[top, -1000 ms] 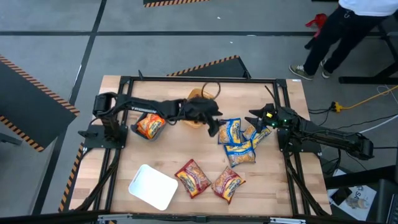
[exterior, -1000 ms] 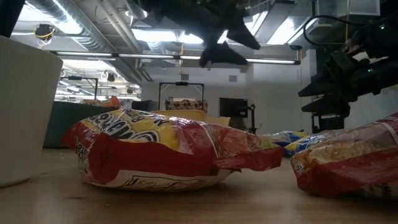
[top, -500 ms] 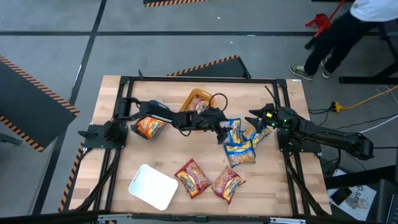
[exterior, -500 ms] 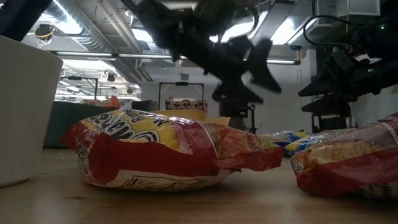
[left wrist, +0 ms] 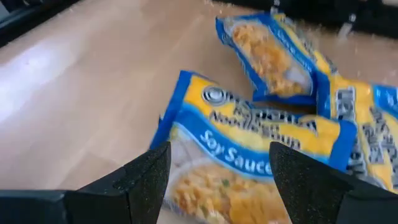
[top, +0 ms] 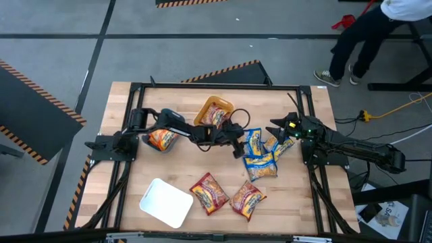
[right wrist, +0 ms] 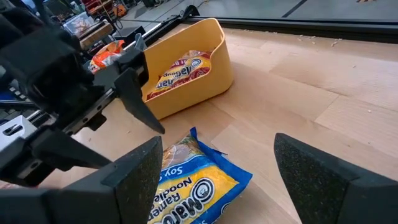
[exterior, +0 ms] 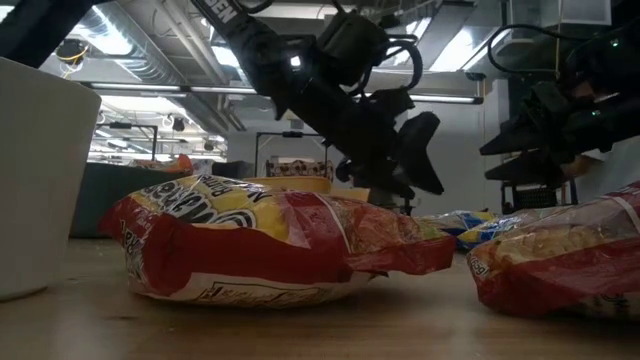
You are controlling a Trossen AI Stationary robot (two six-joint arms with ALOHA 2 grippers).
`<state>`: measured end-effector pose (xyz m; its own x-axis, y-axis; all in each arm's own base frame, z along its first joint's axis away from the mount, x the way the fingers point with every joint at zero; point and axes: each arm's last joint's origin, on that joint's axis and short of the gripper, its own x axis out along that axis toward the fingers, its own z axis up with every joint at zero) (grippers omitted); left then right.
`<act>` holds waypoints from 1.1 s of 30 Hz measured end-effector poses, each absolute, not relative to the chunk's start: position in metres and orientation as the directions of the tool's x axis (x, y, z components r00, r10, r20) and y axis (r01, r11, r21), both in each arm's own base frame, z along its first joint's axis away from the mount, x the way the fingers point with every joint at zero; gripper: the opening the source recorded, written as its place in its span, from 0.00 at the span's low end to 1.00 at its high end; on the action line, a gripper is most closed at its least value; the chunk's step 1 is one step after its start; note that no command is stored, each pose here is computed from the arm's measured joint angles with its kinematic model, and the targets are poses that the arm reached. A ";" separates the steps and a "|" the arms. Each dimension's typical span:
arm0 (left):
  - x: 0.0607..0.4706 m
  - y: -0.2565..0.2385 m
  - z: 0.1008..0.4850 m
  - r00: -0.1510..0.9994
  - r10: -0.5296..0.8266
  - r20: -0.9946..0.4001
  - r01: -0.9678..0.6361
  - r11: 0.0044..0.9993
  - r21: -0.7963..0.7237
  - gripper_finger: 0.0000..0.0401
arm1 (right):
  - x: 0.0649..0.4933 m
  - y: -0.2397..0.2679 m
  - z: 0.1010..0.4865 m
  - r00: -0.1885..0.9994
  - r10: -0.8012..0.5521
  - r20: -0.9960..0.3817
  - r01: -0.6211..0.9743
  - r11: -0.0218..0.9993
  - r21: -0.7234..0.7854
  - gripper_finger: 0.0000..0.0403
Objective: Sort Maruchan noodles
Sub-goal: Put the top left blue noodle pack into the white bin
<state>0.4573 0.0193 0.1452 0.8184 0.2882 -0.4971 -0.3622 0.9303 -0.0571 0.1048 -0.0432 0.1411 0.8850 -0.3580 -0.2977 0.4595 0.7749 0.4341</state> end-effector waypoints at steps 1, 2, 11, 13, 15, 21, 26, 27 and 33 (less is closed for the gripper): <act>0.457 0.018 0.145 0.816 0.285 -0.503 -0.359 0.932 -0.055 0.66 | 0.105 -0.043 0.141 0.885 -0.358 -0.298 0.460 0.775 0.434 0.73; 0.457 0.015 0.144 0.818 0.280 -0.503 -0.354 0.934 -0.056 0.66 | 0.105 -0.043 0.141 0.885 -0.358 -0.298 0.460 0.775 0.434 0.73; 0.471 -0.019 0.173 0.809 0.244 -0.535 -0.305 0.952 -0.026 0.66 | 0.105 -0.043 0.139 0.879 -0.358 -0.316 0.469 0.771 0.431 0.73; 0.473 -0.024 0.182 0.778 0.251 -0.576 -0.307 0.952 -0.001 0.66 | 0.106 -0.044 0.137 0.866 -0.366 -0.341 0.489 0.763 0.423 0.73; 0.475 -0.026 0.197 0.750 0.258 -0.609 -0.311 0.950 0.019 0.66 | 0.107 -0.045 0.133 0.851 -0.361 -0.381 0.506 0.758 0.412 0.73; 0.476 -0.029 0.242 0.677 0.264 -0.687 -0.305 0.950 0.065 0.66 | 0.113 -0.049 0.122 0.750 -0.375 -0.545 0.608 0.715 0.345 0.73; 0.467 -0.028 0.277 0.627 0.277 -0.728 -0.305 0.947 0.098 0.66 | 0.130 -0.058 0.137 0.688 -0.422 -0.590 0.641 0.735 0.221 0.73; 0.464 -0.028 0.286 0.630 0.280 -0.725 -0.308 0.946 0.098 0.66 | 0.134 -0.060 0.140 0.681 -0.420 -0.600 0.634 0.749 0.194 0.73; 0.427 -0.028 0.330 0.592 0.370 -0.716 -0.381 0.911 0.156 0.66 | 0.159 -0.070 0.145 0.561 -0.380 -0.736 0.625 0.777 0.075 0.73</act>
